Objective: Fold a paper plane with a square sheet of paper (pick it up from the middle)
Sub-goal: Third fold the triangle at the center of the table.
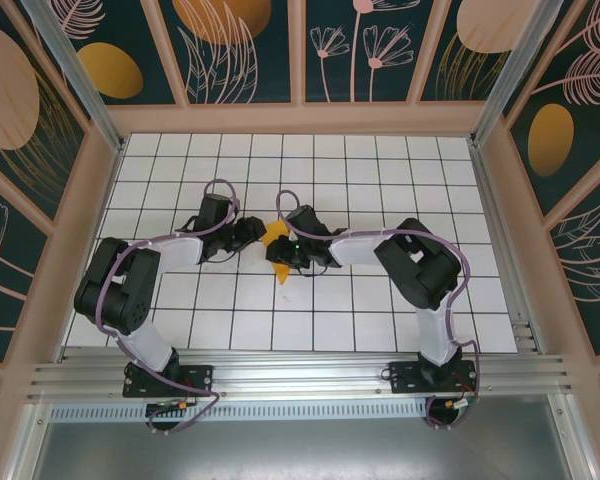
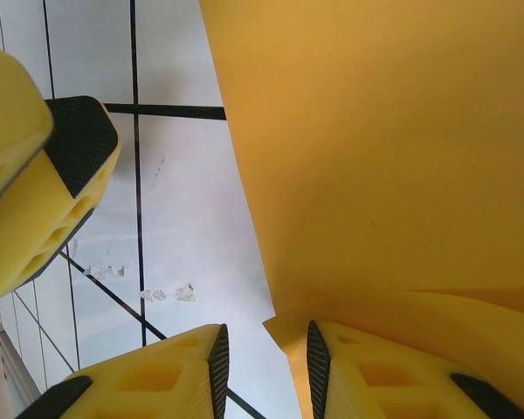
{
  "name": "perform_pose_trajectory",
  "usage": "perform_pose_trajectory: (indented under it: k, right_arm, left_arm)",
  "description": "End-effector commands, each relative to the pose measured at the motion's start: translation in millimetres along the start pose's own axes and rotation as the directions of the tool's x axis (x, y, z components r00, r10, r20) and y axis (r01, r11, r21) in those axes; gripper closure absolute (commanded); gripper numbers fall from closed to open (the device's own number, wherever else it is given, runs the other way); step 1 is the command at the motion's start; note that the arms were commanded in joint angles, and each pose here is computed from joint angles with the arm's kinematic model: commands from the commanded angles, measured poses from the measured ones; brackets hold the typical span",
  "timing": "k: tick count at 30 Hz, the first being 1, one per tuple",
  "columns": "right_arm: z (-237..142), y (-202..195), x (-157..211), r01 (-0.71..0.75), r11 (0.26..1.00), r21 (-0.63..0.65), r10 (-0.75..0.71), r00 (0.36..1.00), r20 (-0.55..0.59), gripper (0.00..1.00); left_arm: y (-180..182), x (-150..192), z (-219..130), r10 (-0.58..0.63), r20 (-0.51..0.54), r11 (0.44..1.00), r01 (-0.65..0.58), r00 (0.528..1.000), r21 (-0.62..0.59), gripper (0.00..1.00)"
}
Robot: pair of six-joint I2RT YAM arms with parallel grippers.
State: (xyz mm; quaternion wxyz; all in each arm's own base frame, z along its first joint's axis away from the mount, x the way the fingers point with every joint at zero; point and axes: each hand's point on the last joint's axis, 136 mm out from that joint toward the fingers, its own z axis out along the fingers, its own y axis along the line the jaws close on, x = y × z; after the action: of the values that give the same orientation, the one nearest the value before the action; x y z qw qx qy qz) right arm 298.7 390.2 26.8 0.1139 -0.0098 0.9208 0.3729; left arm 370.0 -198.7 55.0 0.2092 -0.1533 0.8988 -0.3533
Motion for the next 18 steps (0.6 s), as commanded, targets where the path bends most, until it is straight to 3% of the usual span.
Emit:
perform_pose_trajectory:
  k: [1, 10, 15, 18]
  right_arm:
    - [1.5, -25.8, 8.6, -0.013, 0.998, 0.068, 0.014, 1.000, -0.009, 0.72]
    - [2.4, -25.1, 11.1, -0.011, 0.999, 0.044, 0.013, 1.000, -0.028, 0.74]
    - [0.2, -25.2, 10.8, -0.007, 0.999, 0.045, 0.008, 1.000, -0.023, 0.69]
    - [0.2, -25.6, 11.2, -0.008, 0.999, 0.045, 0.009, 1.000, -0.023, 0.74]
  left_arm:
    - [-3.9, 0.0, -3.3, -0.001, -0.001, 1.000, 0.001, 1.000, 0.027, 0.56]
    - [-1.1, 3.1, -5.6, -0.004, -0.002, 1.000, 0.004, 1.000, 0.021, 0.57]
    - [-0.8, 6.2, -6.7, -0.007, -0.009, 1.000, 0.007, 1.000, 0.026, 0.57]
    - [-1.4, 6.1, -7.8, -0.008, -0.006, 1.000, 0.008, 1.000, 0.028, 0.57]
